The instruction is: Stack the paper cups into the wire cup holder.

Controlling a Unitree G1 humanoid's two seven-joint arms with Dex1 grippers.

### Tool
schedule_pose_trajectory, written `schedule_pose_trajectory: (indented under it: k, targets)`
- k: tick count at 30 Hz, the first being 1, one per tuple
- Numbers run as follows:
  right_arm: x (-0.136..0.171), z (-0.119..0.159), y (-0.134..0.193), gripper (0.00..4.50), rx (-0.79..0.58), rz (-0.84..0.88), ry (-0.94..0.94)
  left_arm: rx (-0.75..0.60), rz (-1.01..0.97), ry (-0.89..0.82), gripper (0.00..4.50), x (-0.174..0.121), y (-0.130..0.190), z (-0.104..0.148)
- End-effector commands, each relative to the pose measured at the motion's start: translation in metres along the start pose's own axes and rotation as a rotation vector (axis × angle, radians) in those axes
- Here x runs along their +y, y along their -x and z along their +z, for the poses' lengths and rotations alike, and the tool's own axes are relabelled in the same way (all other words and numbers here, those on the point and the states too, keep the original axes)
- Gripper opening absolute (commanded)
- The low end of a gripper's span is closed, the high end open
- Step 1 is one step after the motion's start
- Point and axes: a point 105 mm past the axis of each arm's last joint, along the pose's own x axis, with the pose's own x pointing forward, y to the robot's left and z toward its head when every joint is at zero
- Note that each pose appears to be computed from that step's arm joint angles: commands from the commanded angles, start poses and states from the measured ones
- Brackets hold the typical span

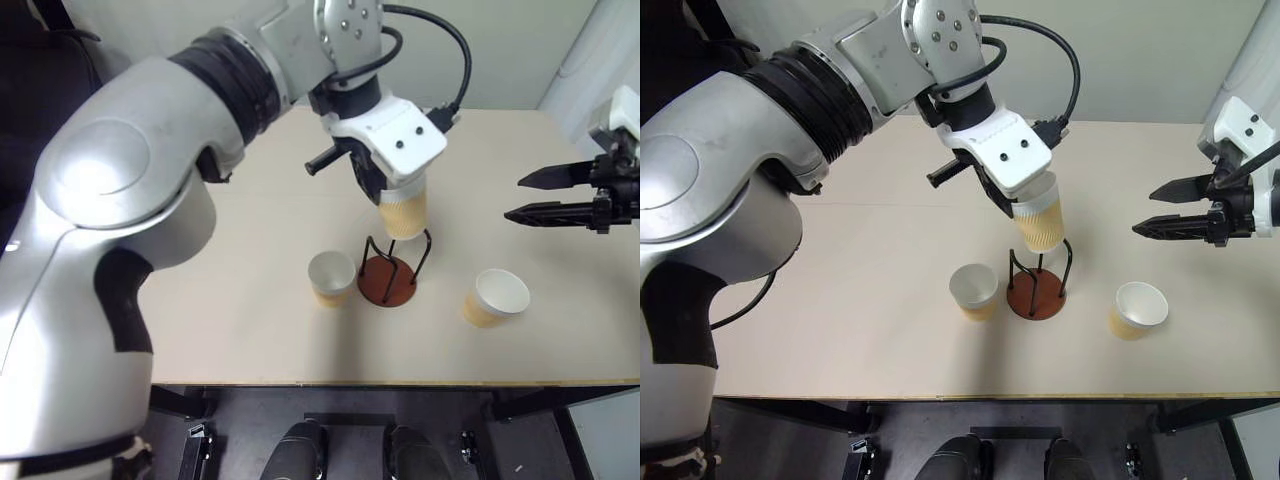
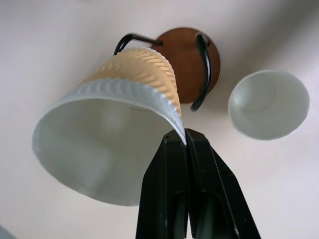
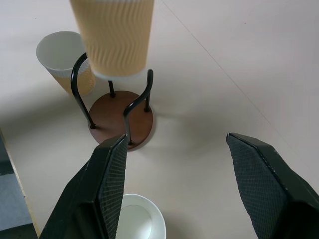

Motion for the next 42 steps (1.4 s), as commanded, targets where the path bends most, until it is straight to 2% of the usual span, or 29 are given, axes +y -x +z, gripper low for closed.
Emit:
schedule_pose_trajectory:
  k: [1, 26, 30, 40, 42]
  targets:
    - [-0.001, 0.009, 0.008, 3.18, -0.013, -0.028, 0.040, 0.010, -0.014, -0.025, 0.04, -0.001, 0.011, 0.005]
    - [0.002, 0.008, 0.010, 3.18, -0.014, -0.032, 0.035, 0.047, -0.068, -0.092, 0.04, -0.004, -0.010, -0.002]
    - [0.003, 0.008, 0.010, 3.18, -0.013, -0.032, 0.035, 0.057, -0.073, -0.101, 0.89, -0.005, -0.011, -0.004]
    - [0.004, 0.007, 0.010, 3.18, -0.009, -0.026, 0.035, 0.000, -0.032, -0.123, 4.47, 0.001, -0.010, 0.005]
    - [0.004, 0.007, 0.009, 3.18, -0.007, -0.024, 0.034, -0.051, 0.033, -0.111, 4.47, 0.007, -0.003, 0.011]
